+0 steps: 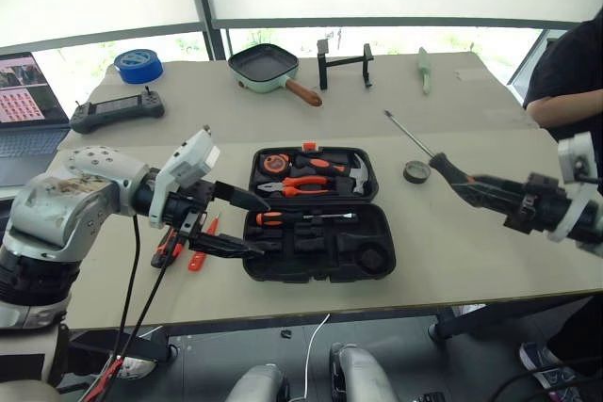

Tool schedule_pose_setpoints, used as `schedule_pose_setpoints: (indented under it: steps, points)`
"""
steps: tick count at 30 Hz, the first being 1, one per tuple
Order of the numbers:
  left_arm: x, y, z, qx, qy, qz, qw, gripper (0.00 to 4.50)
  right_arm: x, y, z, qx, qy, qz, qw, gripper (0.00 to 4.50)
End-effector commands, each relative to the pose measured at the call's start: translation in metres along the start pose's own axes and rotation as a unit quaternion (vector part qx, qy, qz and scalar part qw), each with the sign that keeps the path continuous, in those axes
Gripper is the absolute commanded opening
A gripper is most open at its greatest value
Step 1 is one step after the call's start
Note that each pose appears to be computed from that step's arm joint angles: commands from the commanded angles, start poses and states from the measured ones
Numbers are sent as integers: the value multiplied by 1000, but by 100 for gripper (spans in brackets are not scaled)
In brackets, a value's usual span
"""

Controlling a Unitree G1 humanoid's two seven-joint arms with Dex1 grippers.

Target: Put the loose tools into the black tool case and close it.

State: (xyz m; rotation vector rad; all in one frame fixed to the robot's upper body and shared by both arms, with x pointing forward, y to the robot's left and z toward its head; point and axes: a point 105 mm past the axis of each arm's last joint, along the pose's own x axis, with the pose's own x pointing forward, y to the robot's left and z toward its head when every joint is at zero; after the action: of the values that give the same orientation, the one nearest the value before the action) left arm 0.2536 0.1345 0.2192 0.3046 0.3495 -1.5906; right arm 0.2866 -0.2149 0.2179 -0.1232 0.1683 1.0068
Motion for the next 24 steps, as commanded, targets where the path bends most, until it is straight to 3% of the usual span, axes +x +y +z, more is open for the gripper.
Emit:
schedule_pose_setpoints:
  steps: [1,5,9,24]
  points:
    - [0,-3,5,21,-1,-3,1000,450,49,34,-6,-92,42,122,987,103]
    - [4,-1,-6,-3,18,5,1000,450,90,33,-16,-201,80,141,966,103]
    - [7,5,-2,21,8,19,1000,450,107,31,-32,-258,119,154,946,103]
    - [4,3,-1,28,9,30,999,450,102,8,-46,-309,153,132,929,103]
